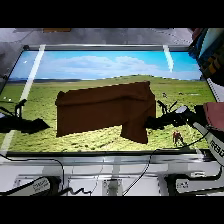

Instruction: Fold the clothes and pants, and hang the long-sleeved shirts on hangers.

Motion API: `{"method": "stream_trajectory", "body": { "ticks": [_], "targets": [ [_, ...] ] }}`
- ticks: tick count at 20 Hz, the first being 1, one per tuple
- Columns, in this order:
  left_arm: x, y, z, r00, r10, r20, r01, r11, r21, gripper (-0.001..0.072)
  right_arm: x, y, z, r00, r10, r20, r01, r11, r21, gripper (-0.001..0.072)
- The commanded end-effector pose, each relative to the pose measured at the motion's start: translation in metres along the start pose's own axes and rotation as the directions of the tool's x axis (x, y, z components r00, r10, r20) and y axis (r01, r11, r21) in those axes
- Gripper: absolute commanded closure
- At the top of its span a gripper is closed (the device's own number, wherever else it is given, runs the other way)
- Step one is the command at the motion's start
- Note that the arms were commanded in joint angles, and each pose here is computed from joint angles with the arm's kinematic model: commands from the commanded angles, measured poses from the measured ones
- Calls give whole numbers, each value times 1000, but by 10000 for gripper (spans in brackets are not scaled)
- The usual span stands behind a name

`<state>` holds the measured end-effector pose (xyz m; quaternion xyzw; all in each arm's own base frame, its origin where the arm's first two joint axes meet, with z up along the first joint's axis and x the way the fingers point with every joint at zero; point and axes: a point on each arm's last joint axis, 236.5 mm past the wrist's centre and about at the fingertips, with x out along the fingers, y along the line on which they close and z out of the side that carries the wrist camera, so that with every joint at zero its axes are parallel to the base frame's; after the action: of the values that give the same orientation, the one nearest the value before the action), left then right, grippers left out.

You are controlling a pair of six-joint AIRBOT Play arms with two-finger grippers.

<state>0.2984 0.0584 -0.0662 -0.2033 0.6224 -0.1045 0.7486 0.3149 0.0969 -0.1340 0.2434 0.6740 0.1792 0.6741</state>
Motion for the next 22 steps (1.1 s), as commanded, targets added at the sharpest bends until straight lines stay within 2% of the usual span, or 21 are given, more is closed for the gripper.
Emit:
{"method": "stream_trajectory", "body": {
  "ticks": [1, 6, 10, 13, 14, 18, 22],
  "targets": [
    [25, -14, -24, 996, -89, -27, 87, 993, -83, 286, -1, 0, 7, 999, -11, 30, 11, 1000, -10, 699],
    [52, -22, -39, 990, -139, 13, 139, 973, -183, 287, -6, 3, 9, 999, -10, 46, 12, 999, -37, 699],
    [63, -29, -47, 989, -149, 1, 148, 976, -157, 328, -9, 5, 11, 998, -11, 60, 14, 999, -44, 699],
    [68, -25, -29, 993, -99, 68, 108, 984, -140, 653, -22, 10, 22, 992, -23, 122, 31, 997, -66, 699],
    [68, -29, -20, 989, -109, 103, 125, 980, -157, 691, -27, 14, 24, 990, -22, 139, 33, 996, -77, 699],
    [56, -41, -3, 976, -143, 167, 171, 971, -166, 691, -65, 38, 35, 967, -17, 256, 56, 988, -147, 699],
    [16, -56, 15, 953, -118, 280, 141, 988, -62, 692, -122, 73, 31, 921, -13, 389, 104, 972, -212, 700]
  ]
}}
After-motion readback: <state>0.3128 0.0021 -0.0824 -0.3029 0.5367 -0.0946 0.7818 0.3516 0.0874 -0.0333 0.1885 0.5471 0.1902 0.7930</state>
